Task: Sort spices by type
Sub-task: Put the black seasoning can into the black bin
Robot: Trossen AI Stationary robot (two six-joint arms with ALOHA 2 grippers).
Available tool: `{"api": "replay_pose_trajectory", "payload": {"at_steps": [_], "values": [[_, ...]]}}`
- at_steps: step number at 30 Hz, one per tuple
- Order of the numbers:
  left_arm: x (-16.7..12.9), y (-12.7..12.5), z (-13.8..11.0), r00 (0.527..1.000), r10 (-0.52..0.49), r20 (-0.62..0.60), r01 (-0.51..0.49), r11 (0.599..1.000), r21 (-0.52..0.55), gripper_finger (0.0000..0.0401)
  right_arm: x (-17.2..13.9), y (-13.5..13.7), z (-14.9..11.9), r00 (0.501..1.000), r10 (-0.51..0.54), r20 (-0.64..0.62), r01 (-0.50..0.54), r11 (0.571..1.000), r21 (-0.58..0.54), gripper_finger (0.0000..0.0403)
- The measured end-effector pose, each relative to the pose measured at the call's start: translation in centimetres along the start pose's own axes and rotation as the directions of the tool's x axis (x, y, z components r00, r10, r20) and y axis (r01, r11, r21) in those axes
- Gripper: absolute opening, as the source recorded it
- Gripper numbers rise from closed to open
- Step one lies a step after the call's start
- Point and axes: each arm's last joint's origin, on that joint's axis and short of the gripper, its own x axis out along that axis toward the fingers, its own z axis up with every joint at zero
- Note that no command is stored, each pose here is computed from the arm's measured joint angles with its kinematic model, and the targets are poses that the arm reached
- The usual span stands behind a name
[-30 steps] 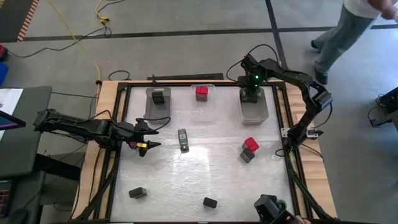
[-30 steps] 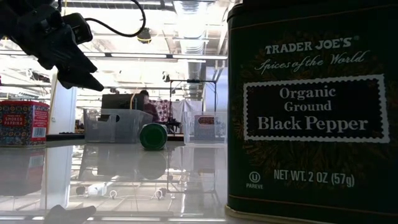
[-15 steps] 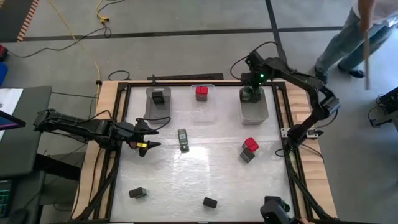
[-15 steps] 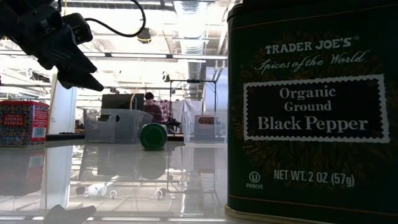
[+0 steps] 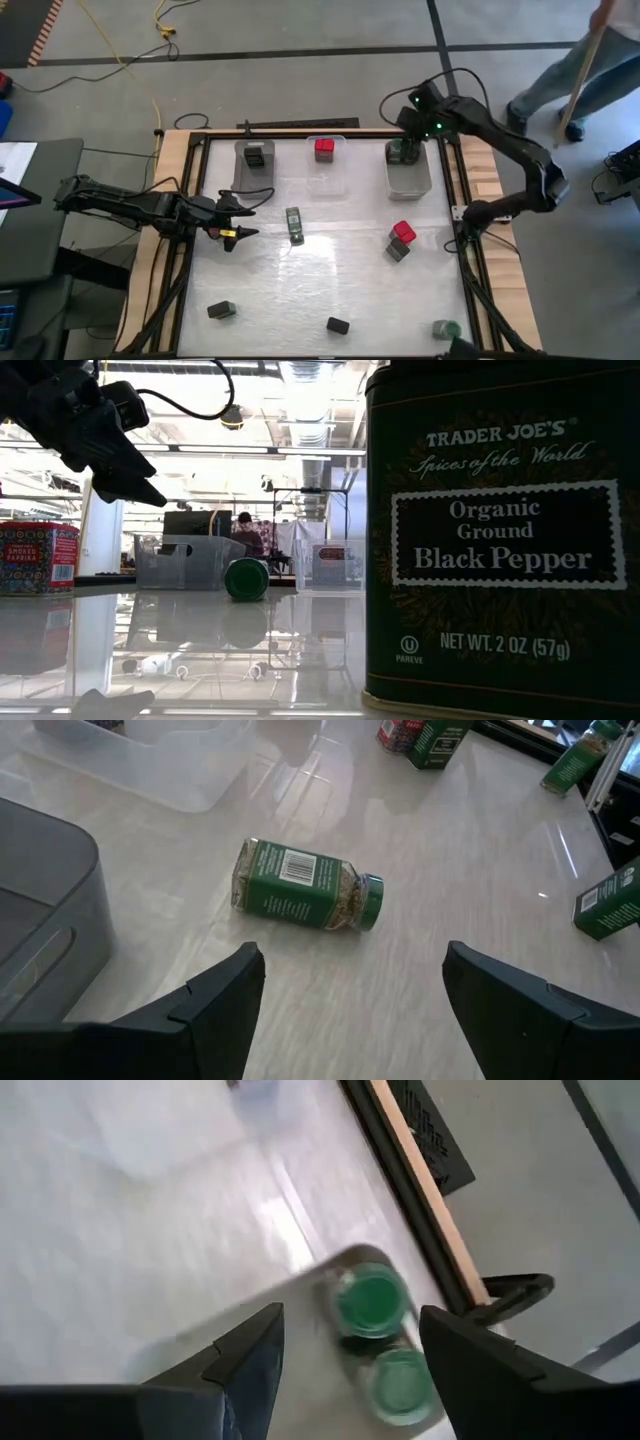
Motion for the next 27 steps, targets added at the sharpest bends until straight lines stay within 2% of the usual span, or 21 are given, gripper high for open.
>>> {"api": "replay_pose_trajectory", "payload": {"at_steps": [5, 8, 12, 15, 21, 27], "values": [[0.0, 0.0, 0.0, 1.0, 0.0, 0.0, 0.0, 1.0, 0.0, 0.0295, -1.5, 2.7, -0.1, 0.999, 0.054, -0.002, -0.052, 0.985, 0.166, 0.026], [0.0, 0.0, 0.0, 1.0, 0.0, 0.0, 0.0, 1.0, 0.0, 0.0295, -2.0, 4.5, -0.5, 0.995, 0.084, -0.057, -0.069, 0.97, 0.232, 0.026], [0.0, 0.0, 0.0, 1.0, 0.0, 0.0, 0.0, 1.0, 0.0, 0.0295, -2.3, 7.1, -0.9, 0.988, 0.03, -0.149, 0.005, 0.974, 0.226, 0.026], [0.0, 0.0, 0.0, 1.0, 0.0, 0.0, 0.0, 1.0, 0.0, 0.0295, -2.6, 8.9, -1.0, 0.985, -0.026, -0.172, 0.064, 0.973, 0.221, 0.026], [0.0, 0.0, 0.0, 1.0, 0.0, 0.0, 0.0, 1.0, -0.013, 0.0295, -3.3, 12.3, -2.3, 0.994, 0.022, -0.111, 0.0, 0.982, 0.191, 0.026], [0.0, 0.0, 0.0, 1.0, 0.0, 0.0, 0.0, 1.0, -0.014, 0.0295, -2.0, 15.1, -6.8, 0.994, 0.024, -0.107, 0.008, 0.958, 0.286, 0.026]]}}
